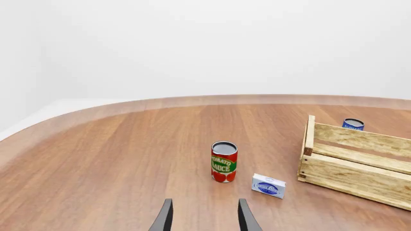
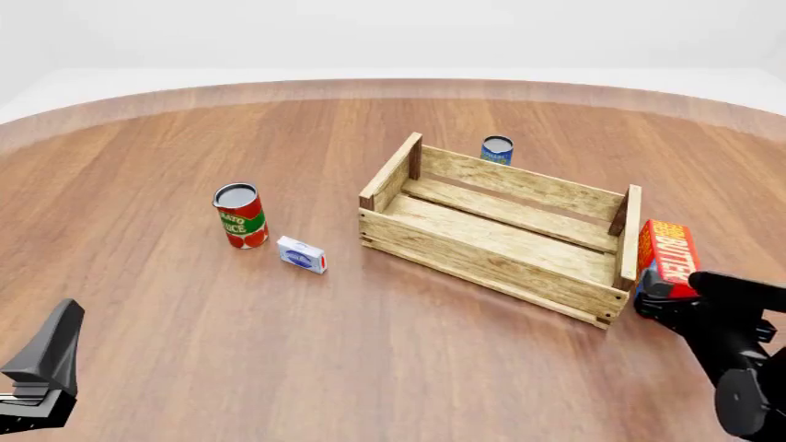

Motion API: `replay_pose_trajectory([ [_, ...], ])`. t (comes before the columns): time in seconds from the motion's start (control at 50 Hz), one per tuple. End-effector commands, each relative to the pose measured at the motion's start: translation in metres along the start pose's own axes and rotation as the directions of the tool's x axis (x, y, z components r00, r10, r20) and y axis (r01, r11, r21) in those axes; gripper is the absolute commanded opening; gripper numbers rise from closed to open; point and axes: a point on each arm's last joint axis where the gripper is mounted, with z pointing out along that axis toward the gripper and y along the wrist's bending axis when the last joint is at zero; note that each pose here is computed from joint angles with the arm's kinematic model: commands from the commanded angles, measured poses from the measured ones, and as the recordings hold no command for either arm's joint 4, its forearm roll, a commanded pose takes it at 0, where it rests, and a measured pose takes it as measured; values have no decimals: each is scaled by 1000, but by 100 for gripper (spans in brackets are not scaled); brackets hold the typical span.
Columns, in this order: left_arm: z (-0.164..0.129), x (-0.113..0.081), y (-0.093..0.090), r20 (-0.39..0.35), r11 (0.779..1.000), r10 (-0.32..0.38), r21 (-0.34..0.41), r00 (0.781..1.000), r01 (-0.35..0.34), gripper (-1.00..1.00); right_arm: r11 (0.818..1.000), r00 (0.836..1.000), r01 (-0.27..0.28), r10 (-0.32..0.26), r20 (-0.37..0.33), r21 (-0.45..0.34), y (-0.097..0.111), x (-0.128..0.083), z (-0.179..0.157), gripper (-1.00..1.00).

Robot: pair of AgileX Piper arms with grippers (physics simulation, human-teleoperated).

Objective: Pick up the butter and put it in the tray.

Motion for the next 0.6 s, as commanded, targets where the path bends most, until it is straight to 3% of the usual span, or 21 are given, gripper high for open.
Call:
replay_pose_trajectory([
  [0.02, 0, 0, 0, 0, 1000, 0, 0, 1000, 0, 100, 1000, 1000, -4, 4, -18, -3, 1, 5, 5, 100],
  [0.56, 0, 0, 0, 0, 1000, 0, 0, 1000, 0, 100, 1000, 998, -22, 22, -54, -2, 1, 15, 14, 100],
  [0.58, 0, 0, 0, 0, 1000, 0, 0, 1000, 0, 100, 1000, 998, -25, 25, -54, -1, 1, 15, 13, -100],
  [0.6, 0, 0, 0, 0, 1000, 0, 0, 1000, 0, 100, 1000, 998, -24, 24, -53, 0, 0, 14, 13, -100],
])
